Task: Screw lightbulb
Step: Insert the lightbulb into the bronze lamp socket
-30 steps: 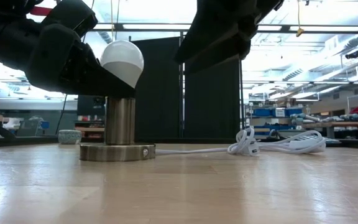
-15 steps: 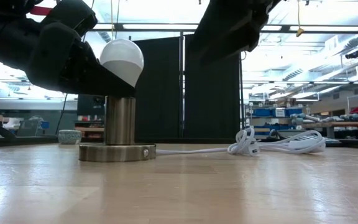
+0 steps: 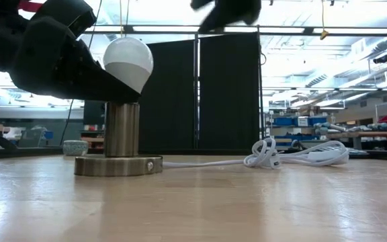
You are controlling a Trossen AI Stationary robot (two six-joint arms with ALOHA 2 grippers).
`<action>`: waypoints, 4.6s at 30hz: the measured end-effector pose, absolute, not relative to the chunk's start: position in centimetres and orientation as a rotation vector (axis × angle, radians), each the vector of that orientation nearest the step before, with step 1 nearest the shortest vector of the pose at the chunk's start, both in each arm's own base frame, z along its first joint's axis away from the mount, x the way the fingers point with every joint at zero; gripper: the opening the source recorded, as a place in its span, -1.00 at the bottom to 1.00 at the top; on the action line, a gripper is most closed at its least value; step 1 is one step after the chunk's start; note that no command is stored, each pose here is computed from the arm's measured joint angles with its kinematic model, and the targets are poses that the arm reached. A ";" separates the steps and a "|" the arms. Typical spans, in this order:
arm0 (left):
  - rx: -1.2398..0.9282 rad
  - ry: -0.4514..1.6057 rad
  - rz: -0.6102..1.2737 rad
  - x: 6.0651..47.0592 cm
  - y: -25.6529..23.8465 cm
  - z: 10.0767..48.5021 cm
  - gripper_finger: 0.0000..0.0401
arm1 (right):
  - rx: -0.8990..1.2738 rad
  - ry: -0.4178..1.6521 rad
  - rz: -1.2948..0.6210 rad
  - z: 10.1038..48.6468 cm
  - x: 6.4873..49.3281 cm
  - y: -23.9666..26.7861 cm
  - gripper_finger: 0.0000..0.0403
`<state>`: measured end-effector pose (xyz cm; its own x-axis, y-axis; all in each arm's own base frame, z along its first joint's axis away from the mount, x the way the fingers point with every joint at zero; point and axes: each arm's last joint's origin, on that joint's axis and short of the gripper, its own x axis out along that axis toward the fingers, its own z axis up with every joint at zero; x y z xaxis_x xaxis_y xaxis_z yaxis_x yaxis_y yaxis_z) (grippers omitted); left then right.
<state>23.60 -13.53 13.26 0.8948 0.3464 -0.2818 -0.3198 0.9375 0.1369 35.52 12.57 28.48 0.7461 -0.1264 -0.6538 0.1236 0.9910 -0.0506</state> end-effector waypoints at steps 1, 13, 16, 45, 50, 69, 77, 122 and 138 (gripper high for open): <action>0.086 0.307 0.345 23.6 -13.5 13.3 0.80 | -0.009 0.710 -0.136 28.8 35.6 12.5 0.53; 0.093 0.297 0.320 23.6 -13.8 13.5 0.80 | -0.013 0.721 -0.152 28.9 35.8 11.8 0.53; 0.112 0.296 0.337 23.6 -13.7 13.5 0.80 | -0.017 0.728 -0.157 28.9 35.8 11.6 0.53; 0.232 0.440 0.350 22.4 -13.7 11.8 0.80 | -0.013 0.734 -0.159 28.8 35.7 11.7 0.53; 0.224 0.477 0.347 22.6 -13.1 11.6 0.80 | -0.012 0.734 -0.160 28.8 35.7 11.7 0.53; 0.088 0.532 0.279 22.7 -12.9 11.2 0.58 | -0.002 0.746 -0.167 28.7 35.8 11.3 0.53; 0.086 0.533 0.274 22.7 -12.9 11.2 0.49 | -0.005 0.753 -0.167 28.7 35.7 11.3 0.53; 0.007 0.501 0.323 24.6 -10.4 11.7 -0.06 | 0.021 0.811 -0.114 28.0 36.3 9.8 0.53; -0.012 0.454 0.321 25.5 -10.5 10.4 -0.06 | -0.111 1.004 -0.136 27.6 41.5 9.9 0.53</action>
